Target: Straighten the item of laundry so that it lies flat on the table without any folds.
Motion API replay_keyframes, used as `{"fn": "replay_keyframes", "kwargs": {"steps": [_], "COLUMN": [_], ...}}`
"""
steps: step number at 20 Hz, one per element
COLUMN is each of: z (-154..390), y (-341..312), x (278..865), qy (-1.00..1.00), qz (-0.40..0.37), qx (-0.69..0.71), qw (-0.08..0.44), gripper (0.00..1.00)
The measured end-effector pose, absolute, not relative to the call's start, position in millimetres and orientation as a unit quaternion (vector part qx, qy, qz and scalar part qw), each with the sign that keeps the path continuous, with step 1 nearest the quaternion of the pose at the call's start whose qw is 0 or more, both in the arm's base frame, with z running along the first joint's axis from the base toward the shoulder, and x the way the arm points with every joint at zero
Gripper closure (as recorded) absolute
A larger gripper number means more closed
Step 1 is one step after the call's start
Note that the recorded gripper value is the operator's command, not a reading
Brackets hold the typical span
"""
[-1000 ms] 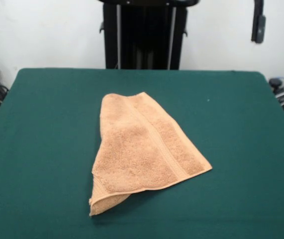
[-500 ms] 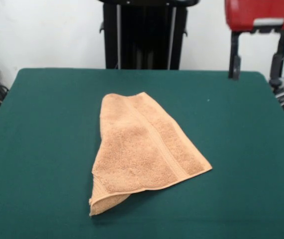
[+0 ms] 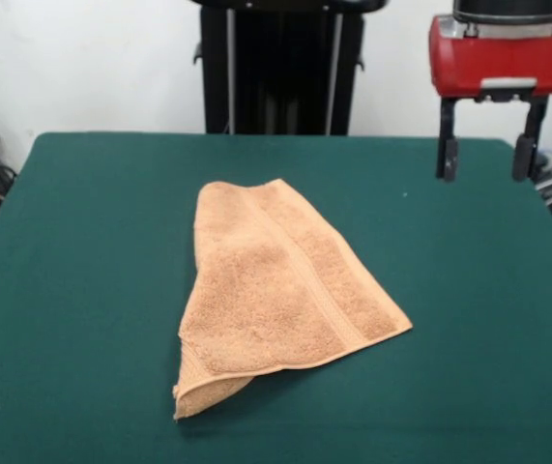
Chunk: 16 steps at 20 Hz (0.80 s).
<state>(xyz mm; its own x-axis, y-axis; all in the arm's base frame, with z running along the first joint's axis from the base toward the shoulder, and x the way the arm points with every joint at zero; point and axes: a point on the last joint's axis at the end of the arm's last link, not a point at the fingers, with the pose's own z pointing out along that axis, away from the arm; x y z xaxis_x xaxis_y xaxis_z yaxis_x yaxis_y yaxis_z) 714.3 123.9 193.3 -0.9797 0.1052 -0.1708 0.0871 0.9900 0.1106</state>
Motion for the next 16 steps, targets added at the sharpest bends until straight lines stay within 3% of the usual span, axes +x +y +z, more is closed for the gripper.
{"fn": "replay_keyframes", "kwargs": {"steps": [16], "z": [188.0], "y": [106.2], "x": [722.8], "qy": [0.991], "qz": [0.058], "qx": [0.069], "qw": [0.098], "gripper": [0.00]}}
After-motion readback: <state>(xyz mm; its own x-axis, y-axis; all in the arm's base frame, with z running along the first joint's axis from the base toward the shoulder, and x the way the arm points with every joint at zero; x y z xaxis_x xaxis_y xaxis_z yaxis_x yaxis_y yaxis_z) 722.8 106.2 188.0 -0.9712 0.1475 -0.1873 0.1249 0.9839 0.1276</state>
